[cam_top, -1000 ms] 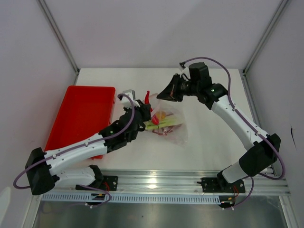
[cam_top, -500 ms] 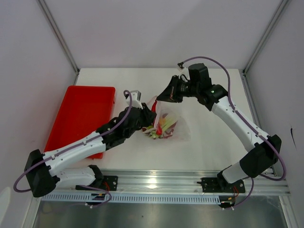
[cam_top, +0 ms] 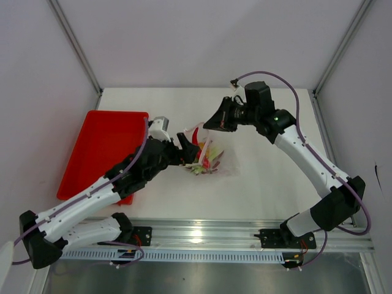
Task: Place the food in the zip-top bag and seal the zipper
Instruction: Place the fake vegetable in the zipper food storage bag.
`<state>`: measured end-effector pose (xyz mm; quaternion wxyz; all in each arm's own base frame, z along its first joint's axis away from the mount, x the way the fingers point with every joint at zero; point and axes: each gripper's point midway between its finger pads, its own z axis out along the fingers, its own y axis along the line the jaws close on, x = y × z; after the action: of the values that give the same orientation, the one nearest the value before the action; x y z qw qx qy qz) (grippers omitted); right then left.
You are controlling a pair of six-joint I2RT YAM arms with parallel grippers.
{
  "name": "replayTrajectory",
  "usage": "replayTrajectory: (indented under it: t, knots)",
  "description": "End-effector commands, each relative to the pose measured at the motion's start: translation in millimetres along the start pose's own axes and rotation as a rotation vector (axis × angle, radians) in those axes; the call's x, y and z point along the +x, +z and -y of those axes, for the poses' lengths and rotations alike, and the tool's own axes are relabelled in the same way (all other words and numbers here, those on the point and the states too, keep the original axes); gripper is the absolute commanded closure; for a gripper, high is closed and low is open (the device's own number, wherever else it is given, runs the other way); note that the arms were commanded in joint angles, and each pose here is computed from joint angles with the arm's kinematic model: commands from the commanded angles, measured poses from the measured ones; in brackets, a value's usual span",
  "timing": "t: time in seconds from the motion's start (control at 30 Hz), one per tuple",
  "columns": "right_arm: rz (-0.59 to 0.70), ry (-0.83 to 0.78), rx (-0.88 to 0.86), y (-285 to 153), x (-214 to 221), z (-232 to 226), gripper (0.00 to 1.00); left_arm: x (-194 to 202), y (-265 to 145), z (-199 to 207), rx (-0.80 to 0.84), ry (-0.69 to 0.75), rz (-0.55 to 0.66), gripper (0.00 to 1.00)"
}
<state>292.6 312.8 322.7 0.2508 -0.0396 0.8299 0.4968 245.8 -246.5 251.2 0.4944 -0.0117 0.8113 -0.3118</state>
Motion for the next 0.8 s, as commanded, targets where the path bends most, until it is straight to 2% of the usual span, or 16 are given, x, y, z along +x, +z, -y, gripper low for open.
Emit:
replayTrajectory:
  t: [0.0,0.17,0.27,0.5,0.57,0.7,0.73,0.77]
  knots:
    - [0.062,-0.094,-0.048,-21.9,-8.8,-24.8,1.0,-33.9,-26.2,-4.7,-0.026,0.05,0.084,0.04]
    - [0.061,-0.121,-0.033,-26.8,-4.7,-23.5,1.0,-37.4,-46.6,-20.8,-0.069,0.078,0.1,0.06]
    - [0.057,-0.133,-0.04,-30.0,-1.0,-26.9,1.0,-25.8,-46.7,-34.9,-0.101,0.082,0.077,0.08]
    - [0.061,-0.149,-0.041,-32.6,8.9,-29.6,1.0,16.3,-21.5,-42.9,-0.087,0.068,-0.063,0.21]
    - [0.066,-0.152,-0.037,-33.4,10.0,-29.5,1.0,25.6,-14.9,-34.8,-0.043,0.061,-0.099,0.3]
    - [0.068,-0.154,-0.029,-33.4,12.3,-28.0,1.0,37.0,-13.5,-16.0,0.069,0.028,-0.139,0.59]
    - [0.068,-0.153,-0.027,-33.4,12.7,-27.2,1.0,38.1,-14.4,-13.3,0.085,0.02,-0.142,0.76]
    - [0.068,-0.161,-0.021,-33.2,13.4,-25.4,1.0,37.5,-15.9,-9.1,0.106,0.018,-0.143,0.85]
